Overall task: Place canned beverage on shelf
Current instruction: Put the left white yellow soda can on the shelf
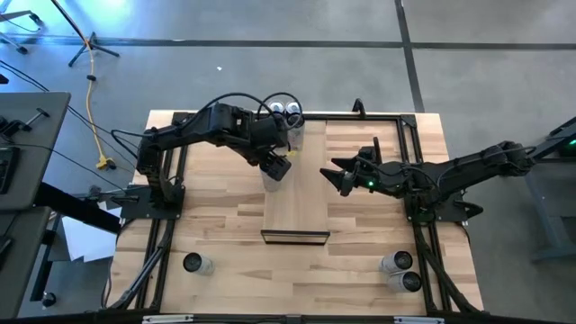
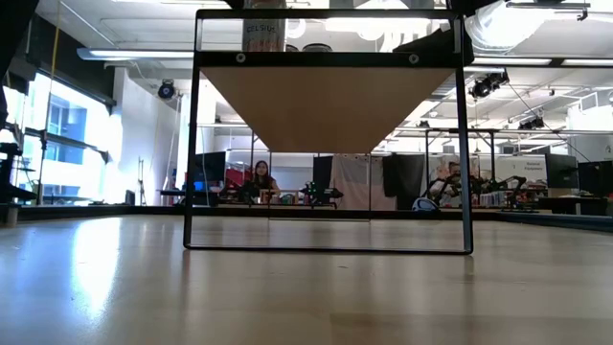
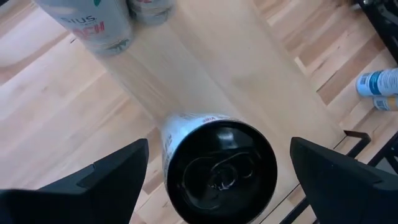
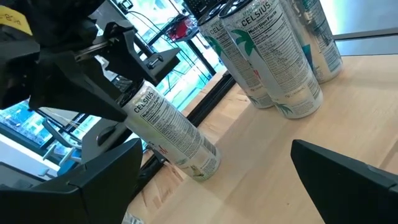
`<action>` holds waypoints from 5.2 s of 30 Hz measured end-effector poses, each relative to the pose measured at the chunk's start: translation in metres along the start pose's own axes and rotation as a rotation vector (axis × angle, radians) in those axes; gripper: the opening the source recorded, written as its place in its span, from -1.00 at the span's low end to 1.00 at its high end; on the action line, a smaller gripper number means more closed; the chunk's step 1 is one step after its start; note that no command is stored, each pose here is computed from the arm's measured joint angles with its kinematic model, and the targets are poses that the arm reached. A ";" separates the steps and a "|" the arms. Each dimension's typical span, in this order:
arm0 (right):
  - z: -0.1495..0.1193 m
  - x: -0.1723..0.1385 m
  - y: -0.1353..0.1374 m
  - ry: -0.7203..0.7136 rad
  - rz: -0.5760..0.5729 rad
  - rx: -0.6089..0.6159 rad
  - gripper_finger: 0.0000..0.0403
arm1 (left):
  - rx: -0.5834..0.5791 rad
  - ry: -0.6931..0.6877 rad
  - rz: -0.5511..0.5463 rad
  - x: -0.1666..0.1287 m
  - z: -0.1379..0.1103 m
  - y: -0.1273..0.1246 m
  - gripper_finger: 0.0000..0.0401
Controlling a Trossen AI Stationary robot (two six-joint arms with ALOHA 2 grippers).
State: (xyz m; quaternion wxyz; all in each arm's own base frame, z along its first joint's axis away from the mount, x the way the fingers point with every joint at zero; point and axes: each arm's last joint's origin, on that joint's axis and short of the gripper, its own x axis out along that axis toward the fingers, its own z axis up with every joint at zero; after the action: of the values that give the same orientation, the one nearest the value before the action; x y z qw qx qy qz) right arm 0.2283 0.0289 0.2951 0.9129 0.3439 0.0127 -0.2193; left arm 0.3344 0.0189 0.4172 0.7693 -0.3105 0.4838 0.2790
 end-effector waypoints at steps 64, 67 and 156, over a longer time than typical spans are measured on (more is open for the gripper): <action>-0.002 0.000 -0.002 0.020 -0.021 -0.020 0.97 | 0.112 0.033 0.042 0.022 -0.002 -0.014 0.81; -0.002 0.000 -0.002 0.020 -0.021 -0.020 0.97 | 0.119 0.030 0.035 0.019 -0.003 -0.013 0.80; -0.002 0.000 -0.002 0.016 -0.024 0.017 0.97 | 1.117 0.063 -0.165 0.018 0.034 0.027 0.12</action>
State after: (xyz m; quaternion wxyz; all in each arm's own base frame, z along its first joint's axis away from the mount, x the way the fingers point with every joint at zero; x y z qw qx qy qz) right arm 0.2275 0.0286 0.2923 0.9071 0.3532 0.0222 -0.2278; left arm 0.3410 0.0646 0.4064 0.8212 0.0989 0.5547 -0.0901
